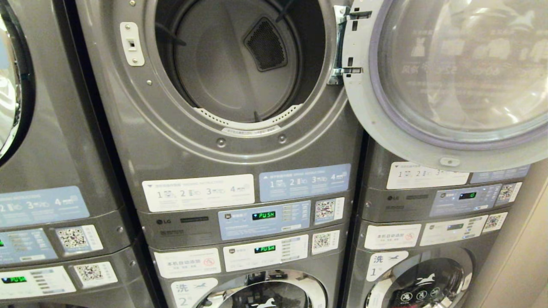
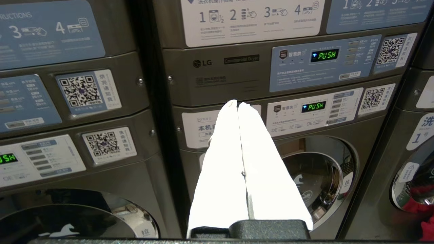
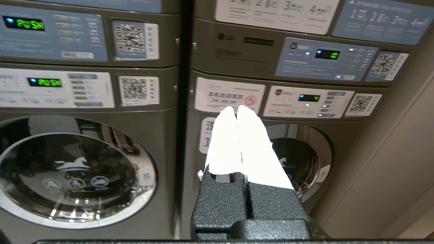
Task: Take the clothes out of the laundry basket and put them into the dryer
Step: Open the dryer, then take the clothes out of the basket
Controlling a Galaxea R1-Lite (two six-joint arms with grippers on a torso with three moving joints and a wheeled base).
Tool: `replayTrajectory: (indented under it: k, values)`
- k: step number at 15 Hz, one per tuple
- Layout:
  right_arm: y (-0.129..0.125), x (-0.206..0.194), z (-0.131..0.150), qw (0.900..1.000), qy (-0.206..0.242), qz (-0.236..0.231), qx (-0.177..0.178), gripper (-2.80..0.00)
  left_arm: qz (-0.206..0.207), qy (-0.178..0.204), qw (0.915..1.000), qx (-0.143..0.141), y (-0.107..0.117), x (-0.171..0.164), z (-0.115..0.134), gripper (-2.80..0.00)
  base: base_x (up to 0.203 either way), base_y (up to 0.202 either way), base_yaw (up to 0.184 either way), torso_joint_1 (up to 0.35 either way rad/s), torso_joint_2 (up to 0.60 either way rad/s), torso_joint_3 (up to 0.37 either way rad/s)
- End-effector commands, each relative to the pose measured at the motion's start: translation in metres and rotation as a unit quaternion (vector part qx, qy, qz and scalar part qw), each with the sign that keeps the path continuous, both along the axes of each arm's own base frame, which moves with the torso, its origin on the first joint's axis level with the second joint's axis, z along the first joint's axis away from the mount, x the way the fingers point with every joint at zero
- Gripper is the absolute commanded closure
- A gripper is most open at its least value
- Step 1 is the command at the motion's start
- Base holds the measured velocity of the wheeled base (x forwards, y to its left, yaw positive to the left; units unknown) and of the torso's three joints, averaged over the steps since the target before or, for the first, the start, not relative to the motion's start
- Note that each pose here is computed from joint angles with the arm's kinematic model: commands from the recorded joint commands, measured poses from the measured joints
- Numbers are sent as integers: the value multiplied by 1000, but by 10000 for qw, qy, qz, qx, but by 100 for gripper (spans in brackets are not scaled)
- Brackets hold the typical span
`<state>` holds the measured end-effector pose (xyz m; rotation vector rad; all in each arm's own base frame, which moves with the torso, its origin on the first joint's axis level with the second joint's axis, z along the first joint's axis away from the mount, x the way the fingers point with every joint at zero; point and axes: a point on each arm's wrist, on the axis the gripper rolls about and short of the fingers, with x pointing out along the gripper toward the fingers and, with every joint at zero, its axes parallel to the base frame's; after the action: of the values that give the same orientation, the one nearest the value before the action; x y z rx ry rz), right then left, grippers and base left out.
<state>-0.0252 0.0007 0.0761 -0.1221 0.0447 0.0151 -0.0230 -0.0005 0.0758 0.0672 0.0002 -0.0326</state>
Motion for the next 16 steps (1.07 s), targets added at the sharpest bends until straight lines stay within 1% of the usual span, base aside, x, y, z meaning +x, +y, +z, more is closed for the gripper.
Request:
replayTrajectory:
  k: [1, 16]
  values:
    - [0, 0, 0, 10000, -5, 0, -7, 0, -6, 1, 10000, 1, 0, 0, 0, 0, 0, -197, 1, -1, 1, 4]
    - [0, 0, 0, 10000, -5, -8, 0, 0, -6, -3, 10000, -6, 0, 0, 0, 0, 0, -195, 1, 2, 1, 1]
